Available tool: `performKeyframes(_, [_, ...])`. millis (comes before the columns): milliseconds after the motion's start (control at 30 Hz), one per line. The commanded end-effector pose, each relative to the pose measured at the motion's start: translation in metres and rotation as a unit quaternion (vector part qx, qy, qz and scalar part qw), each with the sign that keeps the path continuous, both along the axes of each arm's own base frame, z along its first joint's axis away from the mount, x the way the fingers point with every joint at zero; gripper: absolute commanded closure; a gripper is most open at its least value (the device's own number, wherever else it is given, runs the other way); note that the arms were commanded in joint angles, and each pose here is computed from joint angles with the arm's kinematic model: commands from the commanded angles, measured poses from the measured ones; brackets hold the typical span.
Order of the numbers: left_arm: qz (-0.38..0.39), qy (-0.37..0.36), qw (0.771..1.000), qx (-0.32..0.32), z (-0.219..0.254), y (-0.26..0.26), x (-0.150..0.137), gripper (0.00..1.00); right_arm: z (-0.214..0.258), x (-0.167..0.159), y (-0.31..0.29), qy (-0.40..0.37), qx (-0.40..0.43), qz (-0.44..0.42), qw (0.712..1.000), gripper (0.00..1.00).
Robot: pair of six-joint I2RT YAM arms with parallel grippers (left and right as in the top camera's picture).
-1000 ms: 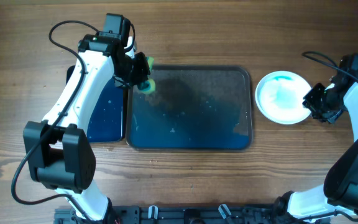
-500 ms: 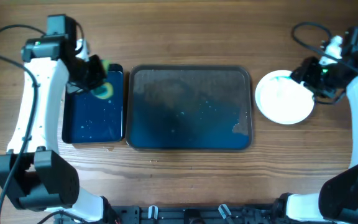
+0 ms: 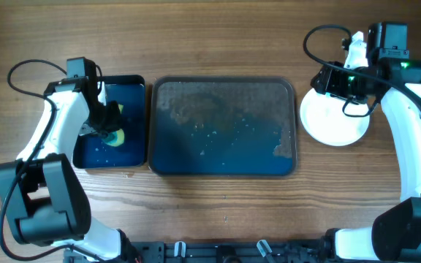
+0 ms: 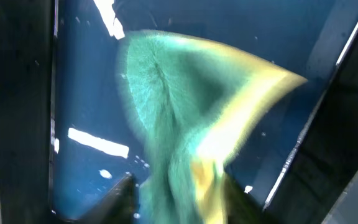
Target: Clean dirty plates on tray and stack at the side
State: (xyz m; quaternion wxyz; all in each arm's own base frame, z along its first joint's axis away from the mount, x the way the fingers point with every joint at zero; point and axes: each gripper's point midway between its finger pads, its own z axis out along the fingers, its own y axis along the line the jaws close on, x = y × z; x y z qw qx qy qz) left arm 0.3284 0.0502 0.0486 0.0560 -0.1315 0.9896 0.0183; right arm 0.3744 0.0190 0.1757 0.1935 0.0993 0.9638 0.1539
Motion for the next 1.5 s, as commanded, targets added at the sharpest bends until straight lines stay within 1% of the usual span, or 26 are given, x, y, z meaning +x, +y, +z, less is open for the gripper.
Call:
performKeyframes(0, [0.002, -0.008, 1.000, 0.023, 0.000, 0.009, 0.005, 0.00, 0.005, -0.001, -0.001, -0.007, -0.015, 0.012, 1.000, 0.36])
performKeyframes(133, [-0.001, -0.009, 1.000, 0.020, 0.015, 0.005, 0.004, 0.00, 0.007, -0.004, 0.000, -0.009, -0.027, 0.027, 0.999, 0.31])
performKeyframes(167, [-0.002, -0.011, 1.000, 0.024, 0.025, 0.005, 0.003, 0.00, 0.009, -0.005, 0.001, -0.014, -0.034, 0.034, 0.999, 0.28])
performKeyframes(200, [-0.004, -0.020, 1.000, 0.024, 0.038, 0.004, 0.004, 0.00, 0.013, -0.006, 0.003, -0.020, -0.038, 0.041, 0.998, 0.22])
performKeyframes(267, [0.002, -0.050, 0.998, 0.026, 0.067, 0.000, 0.008, 0.00, 0.022, -0.008, 0.005, -0.036, -0.053, 0.044, 0.997, 0.18])
performKeyframes(367, [0.018, -0.119, 0.993, 0.014, 0.114, -0.013, 0.010, 0.00, 0.048, -0.014, 0.013, -0.079, -0.083, 0.064, 0.991, 0.16])
performKeyframes(433, [0.009, -0.145, 0.989, 0.002, 0.130, -0.022, 0.008, 0.00, 0.067, -0.022, 0.022, -0.112, -0.096, 0.084, 0.985, 0.14])
performKeyframes(500, [0.004, -0.170, 0.985, 0.001, 0.145, -0.027, 0.005, 0.00, 0.092, -0.034, 0.032, -0.153, -0.100, 0.105, 0.977, 0.00])
performKeyframes(667, [0.003, -0.182, 0.983, 0.002, 0.153, -0.027, 0.003, 0.00, 0.149, -0.071, 0.039, -0.244, -0.098, 0.108, 0.959, 0.00])
performKeyframes(733, [0.003, -0.182, 0.983, 0.002, 0.153, -0.027, 0.003, 0.00, 0.173, -0.090, 0.037, -0.284, -0.098, 0.103, 0.948, 0.00])
performKeyframes(833, [0.003, -0.182, 0.983, 0.002, 0.153, -0.027, 0.003, 0.00, 0.192, -0.114, 0.034, -0.319, -0.099, 0.098, 0.937, 0.00])
performKeyframes(1000, [0.003, -0.182, 0.983, 0.002, 0.153, -0.027, 0.003, 0.00, 0.207, -0.147, 0.031, -0.347, -0.099, 0.095, 0.928, 0.00])
performKeyframes(1167, [0.003, -0.182, 0.983, 0.002, 0.153, -0.027, 0.003, 0.00, 0.208, -0.149, 0.030, -0.352, -0.104, 0.095, 0.926, 0.00])
performKeyframes(1267, [0.003, -0.182, 0.983, 0.002, 0.153, -0.027, 0.003, 0.00, 0.206, -0.145, 0.020, -0.351, -0.153, 0.105, 0.918, 0.00])
performKeyframes(1367, [0.003, -0.182, 0.983, 0.002, 0.153, -0.027, 0.003, 0.00, 0.206, -0.141, 0.019, -0.353, -0.165, 0.113, 0.914, 0.00])
performKeyframes(1467, [0.003, -0.182, 0.983, 0.002, 0.153, -0.027, 0.003, 0.00, 0.218, -0.131, 0.023, -0.378, -0.161, 0.113, 0.904, 0.00])
